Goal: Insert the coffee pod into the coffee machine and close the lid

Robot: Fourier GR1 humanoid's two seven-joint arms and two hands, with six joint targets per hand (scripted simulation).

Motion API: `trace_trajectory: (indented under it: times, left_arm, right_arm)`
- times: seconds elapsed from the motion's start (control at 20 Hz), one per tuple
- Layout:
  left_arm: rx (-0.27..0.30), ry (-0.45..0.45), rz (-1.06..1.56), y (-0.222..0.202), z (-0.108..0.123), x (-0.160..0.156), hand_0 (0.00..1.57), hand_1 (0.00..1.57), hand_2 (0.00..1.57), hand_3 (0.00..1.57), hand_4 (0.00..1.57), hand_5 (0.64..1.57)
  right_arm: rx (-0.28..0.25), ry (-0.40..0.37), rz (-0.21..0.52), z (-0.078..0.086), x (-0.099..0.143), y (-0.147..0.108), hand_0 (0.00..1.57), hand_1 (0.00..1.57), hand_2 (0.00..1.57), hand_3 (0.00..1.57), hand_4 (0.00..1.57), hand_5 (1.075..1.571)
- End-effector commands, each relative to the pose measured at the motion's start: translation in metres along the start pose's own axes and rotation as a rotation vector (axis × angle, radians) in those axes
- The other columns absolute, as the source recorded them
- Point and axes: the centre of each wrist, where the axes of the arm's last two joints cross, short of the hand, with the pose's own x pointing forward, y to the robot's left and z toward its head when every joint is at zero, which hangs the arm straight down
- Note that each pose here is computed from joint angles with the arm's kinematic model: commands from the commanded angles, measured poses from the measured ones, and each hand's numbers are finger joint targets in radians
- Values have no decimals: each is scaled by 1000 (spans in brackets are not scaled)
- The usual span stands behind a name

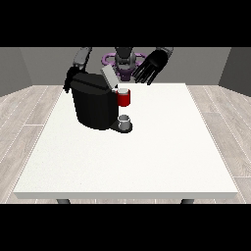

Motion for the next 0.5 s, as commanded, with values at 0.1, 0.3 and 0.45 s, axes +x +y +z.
trace_trajectory:
  times: [0.1,0.3,0.45]
  left_arm:
    - [65,-45,513,-93,18,-20,0,0,0,0,369,1571]
    - [85,42,901,-162,49,-42,0,0,0,0,0,1571]
    - [-2,136,1015,-212,73,-43,0,0,0,0,394,1571]
  right_arm:
    - [-70,96,-1,22,-38,-23,0,0,0,0,0,1571]
    - [-49,104,-52,33,-45,-25,0,0,0,0,0,1571]
    - [6,100,-88,38,-42,-20,0,0,0,0,0,1571]
